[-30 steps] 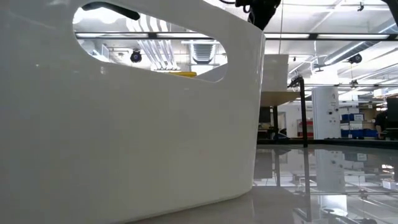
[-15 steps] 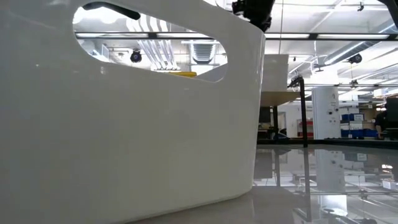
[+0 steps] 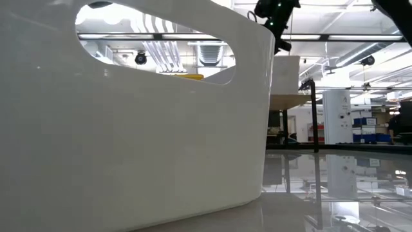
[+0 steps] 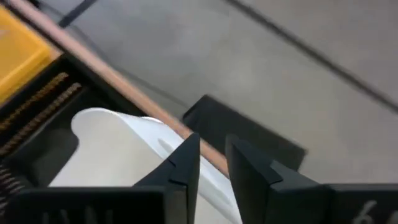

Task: Stack baskets on shelf by color
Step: Stack the left white bin on top of the white bin on the shelf, then stack the yellow bin on top of the yellow bins on the shelf

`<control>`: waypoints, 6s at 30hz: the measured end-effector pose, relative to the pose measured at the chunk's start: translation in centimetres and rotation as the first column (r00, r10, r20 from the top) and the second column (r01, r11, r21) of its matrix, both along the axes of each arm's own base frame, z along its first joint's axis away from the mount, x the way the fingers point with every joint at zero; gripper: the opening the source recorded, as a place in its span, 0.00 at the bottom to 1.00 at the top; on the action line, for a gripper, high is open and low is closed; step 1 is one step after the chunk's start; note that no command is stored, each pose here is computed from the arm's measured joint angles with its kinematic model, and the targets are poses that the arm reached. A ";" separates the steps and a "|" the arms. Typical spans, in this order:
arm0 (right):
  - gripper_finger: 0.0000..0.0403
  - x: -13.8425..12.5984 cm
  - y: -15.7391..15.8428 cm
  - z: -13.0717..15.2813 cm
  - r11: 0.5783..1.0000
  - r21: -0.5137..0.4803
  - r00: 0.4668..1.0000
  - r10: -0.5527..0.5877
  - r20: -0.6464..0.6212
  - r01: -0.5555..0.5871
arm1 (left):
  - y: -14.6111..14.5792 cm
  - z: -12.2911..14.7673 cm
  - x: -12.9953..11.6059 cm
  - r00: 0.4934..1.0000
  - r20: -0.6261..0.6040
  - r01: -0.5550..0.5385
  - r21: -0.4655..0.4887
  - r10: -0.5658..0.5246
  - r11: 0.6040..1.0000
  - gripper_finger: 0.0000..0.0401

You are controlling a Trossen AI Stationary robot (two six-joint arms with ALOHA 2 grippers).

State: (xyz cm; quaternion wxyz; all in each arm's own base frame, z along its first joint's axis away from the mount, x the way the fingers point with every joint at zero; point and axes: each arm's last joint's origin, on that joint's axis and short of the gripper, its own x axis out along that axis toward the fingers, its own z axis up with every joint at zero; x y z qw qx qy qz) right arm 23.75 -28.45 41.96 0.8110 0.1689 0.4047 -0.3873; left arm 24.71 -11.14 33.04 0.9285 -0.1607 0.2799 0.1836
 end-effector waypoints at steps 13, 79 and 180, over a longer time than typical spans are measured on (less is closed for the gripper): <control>0.12 -1.4 3.2 3.8 0.954 0.049 0.940 0.280 0.197 -0.295 | 0.4 0.1 0.2 0.999 0.018 -0.032 0.010 0.032 0.999 0.55; 0.02 7.2 16.0 -1.6 0.852 0.194 0.803 0.524 -0.285 -0.487 | 0.8 0.1 0.4 1.000 -0.012 0.008 0.038 -0.008 0.999 0.55; 0.47 -5.9 59.8 -19.5 0.692 0.682 0.769 0.563 -0.304 -0.236 | 0.7 0.0 0.4 0.993 -0.059 0.110 0.105 -0.104 0.988 0.55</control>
